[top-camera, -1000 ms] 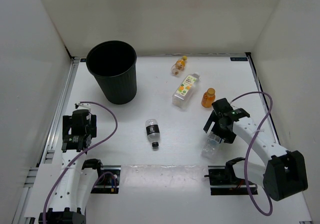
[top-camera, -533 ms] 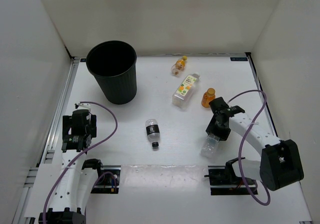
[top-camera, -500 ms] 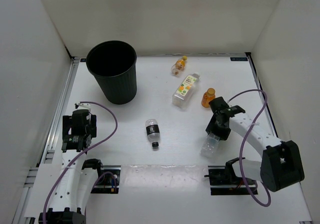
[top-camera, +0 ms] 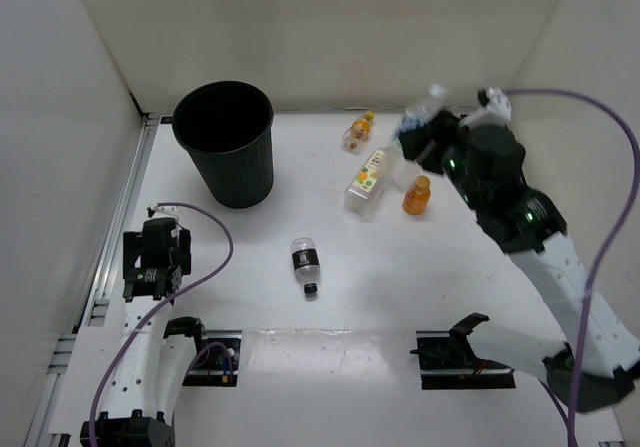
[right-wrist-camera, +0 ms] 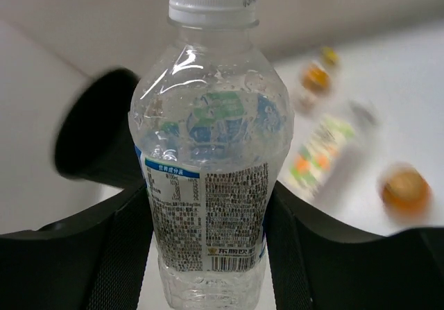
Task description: Put the plastic bottles in the bin
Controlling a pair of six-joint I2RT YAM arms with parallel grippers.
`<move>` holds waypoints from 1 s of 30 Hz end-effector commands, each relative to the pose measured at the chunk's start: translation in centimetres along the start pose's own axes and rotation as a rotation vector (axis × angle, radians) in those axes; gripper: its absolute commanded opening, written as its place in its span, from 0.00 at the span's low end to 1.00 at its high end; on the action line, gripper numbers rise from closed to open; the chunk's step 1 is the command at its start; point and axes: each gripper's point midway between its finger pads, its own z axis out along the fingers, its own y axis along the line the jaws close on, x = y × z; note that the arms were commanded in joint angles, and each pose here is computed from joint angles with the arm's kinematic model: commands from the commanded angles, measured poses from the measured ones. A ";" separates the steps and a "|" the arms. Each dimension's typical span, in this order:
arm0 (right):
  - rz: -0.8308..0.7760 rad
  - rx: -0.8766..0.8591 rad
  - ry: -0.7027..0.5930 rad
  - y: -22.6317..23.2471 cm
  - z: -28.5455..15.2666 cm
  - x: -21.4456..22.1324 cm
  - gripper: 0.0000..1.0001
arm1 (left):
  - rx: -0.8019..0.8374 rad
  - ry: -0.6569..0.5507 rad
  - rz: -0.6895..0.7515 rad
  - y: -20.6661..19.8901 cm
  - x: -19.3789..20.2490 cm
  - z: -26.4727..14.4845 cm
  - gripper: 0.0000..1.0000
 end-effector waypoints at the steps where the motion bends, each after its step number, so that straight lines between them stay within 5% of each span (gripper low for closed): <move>1: -0.169 -0.281 -0.092 10.0 8.9 -2.4 0.00 | -0.020 -0.006 0.002 0.6 -0.8 -0.1 1.00; 2: -0.152 -0.378 -0.203 14.5 7.7 -7.7 0.00 | -0.021 -0.014 0.008 0.8 -1.1 -0.2 1.00; 4: -0.222 -0.468 -0.166 19.0 12.9 -5.7 0.00 | -0.032 -0.012 0.018 1.1 -1.3 -0.3 1.00; 6: -0.249 -0.576 -0.358 23.9 12.3 -10.5 0.00 | -0.032 -0.011 0.031 1.1 -1.3 -0.3 1.00; 7: -0.272 -0.592 -0.345 25.3 15.6 -7.3 0.00 | -0.033 -0.019 0.026 1.3 -1.6 -0.4 1.00; 12: -0.234 -0.730 -0.652 29.9 16.8 -6.1 0.00 | -0.038 -0.007 0.025 1.4 -1.4 -0.3 1.00; 20: -0.297 -0.836 -0.560 33.1 20.1 2.8 0.00 | -0.026 -0.001 0.030 1.1 -1.4 -0.1 1.00; 23: -0.330 -0.757 -0.444 30.8 22.3 6.5 0.15 | -0.015 0.005 0.025 0.8 -1.1 0.0 1.00; 25: -0.364 -0.729 -0.375 30.1 22.9 8.8 0.35 | -0.015 0.005 0.025 0.8 -1.1 0.0 1.00; 30: -0.407 -0.704 -0.329 30.2 22.7 9.9 0.64 | 0.020 0.006 0.081 0.4 -1.0 0.0 1.00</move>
